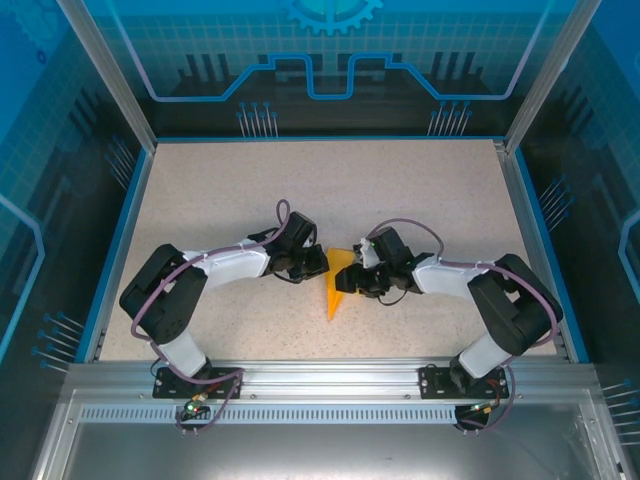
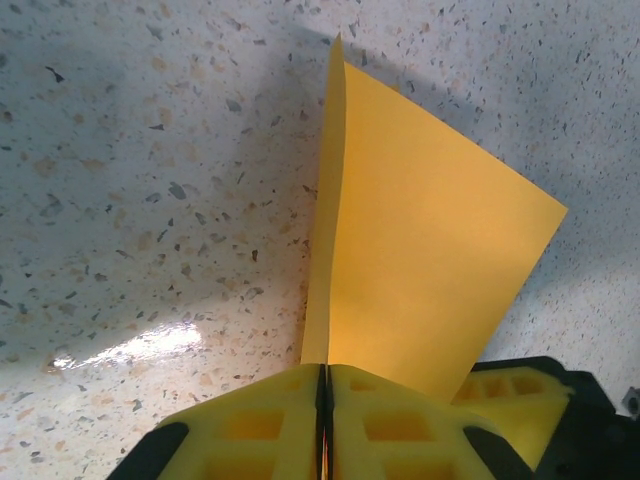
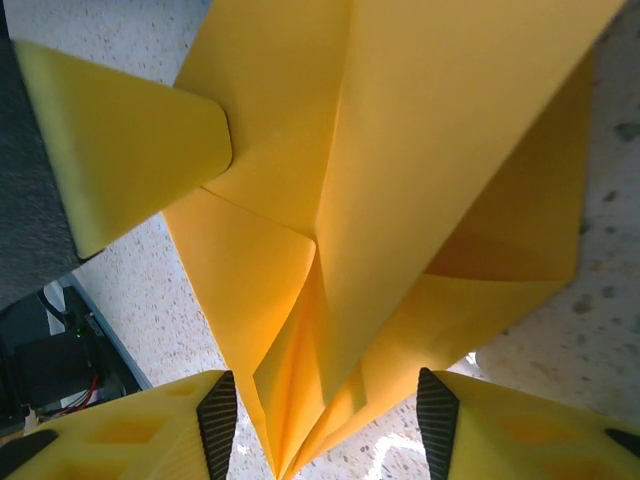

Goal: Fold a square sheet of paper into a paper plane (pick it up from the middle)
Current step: Move a paper plane to the center of the table.

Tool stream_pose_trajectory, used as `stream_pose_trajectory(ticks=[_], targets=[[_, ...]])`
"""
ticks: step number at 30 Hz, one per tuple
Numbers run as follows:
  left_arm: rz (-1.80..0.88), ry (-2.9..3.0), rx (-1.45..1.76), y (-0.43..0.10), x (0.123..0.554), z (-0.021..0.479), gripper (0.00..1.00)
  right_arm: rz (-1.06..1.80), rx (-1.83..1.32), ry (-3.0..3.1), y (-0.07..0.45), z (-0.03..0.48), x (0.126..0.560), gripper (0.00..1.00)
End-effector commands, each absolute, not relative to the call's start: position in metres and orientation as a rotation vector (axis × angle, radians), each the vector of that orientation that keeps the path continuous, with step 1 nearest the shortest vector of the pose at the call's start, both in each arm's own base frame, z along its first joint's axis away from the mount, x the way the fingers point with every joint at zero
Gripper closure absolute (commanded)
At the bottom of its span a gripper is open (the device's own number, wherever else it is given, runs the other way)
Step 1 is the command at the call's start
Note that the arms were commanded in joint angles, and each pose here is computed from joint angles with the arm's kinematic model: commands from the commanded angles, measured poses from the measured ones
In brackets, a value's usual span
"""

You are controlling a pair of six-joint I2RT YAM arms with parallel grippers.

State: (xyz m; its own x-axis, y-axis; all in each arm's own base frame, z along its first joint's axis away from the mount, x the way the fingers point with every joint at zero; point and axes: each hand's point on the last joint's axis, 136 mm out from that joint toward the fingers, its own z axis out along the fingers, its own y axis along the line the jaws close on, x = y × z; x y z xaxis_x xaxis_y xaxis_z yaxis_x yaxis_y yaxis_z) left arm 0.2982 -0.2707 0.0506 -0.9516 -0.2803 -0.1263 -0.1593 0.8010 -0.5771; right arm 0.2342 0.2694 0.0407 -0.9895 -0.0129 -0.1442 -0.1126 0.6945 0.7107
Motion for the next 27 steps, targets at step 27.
stream_pose_trajectory(ticks=[27], targets=[[-0.904,2.771,-0.356,-0.272,0.300,0.057,0.79,1.049,-0.089,2.819,0.285,0.029,0.247,0.83]])
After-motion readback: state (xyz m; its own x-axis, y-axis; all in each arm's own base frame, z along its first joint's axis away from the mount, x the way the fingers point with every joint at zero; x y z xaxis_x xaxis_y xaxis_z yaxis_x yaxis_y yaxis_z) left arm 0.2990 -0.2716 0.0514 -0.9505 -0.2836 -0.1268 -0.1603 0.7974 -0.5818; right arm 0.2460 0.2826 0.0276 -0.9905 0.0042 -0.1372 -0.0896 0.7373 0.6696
